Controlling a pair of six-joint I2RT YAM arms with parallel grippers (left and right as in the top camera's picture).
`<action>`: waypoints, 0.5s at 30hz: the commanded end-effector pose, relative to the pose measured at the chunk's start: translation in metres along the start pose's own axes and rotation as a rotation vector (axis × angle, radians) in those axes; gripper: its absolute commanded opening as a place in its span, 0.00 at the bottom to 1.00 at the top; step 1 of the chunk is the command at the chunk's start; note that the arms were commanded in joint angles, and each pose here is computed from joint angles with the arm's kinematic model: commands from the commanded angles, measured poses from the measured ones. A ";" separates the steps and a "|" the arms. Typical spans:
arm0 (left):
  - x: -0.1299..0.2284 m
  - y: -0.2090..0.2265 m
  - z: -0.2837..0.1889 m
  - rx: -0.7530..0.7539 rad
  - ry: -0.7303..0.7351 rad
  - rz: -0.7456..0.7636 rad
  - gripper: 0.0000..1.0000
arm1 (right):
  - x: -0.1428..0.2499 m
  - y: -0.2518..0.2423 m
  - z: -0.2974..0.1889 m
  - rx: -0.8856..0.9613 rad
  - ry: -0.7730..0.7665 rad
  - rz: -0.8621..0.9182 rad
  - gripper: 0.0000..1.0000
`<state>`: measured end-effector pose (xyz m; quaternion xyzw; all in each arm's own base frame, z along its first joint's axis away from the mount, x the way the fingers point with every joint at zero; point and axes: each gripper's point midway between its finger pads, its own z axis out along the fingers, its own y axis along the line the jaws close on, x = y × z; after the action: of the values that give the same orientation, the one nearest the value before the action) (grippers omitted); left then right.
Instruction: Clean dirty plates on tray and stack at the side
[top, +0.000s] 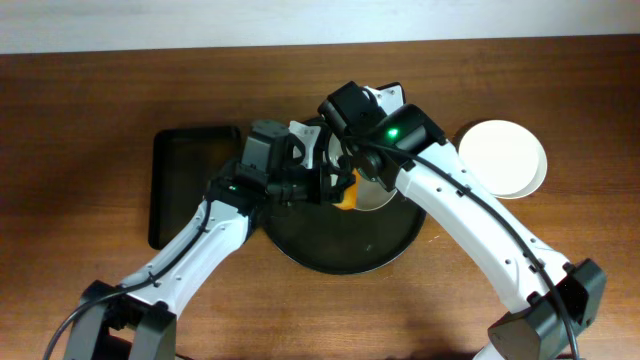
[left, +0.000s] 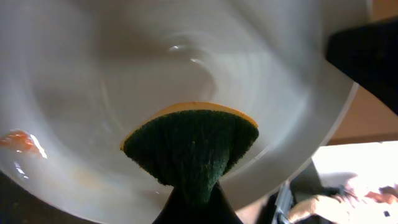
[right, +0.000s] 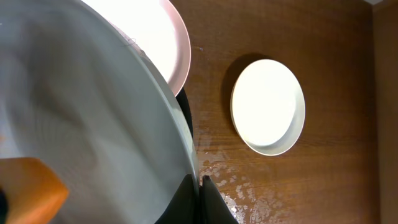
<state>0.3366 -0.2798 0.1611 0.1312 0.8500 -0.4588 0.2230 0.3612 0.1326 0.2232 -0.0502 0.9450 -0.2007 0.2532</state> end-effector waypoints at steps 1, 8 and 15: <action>-0.012 0.010 0.001 -0.073 -0.047 0.000 0.00 | -0.007 -0.006 -0.010 0.002 -0.037 0.039 0.04; -0.004 0.037 0.017 -0.124 -0.023 -0.034 0.00 | -0.008 -0.014 -0.013 0.065 -0.057 0.024 0.04; -0.030 0.028 0.018 -0.093 -0.119 0.040 0.00 | -0.013 -0.004 -0.037 0.153 -0.167 -0.053 0.04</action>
<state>0.3740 -0.2778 0.1402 0.1098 0.8570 -0.4191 0.2790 0.3553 0.1426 0.2385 -0.0762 0.9189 -0.2551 0.2912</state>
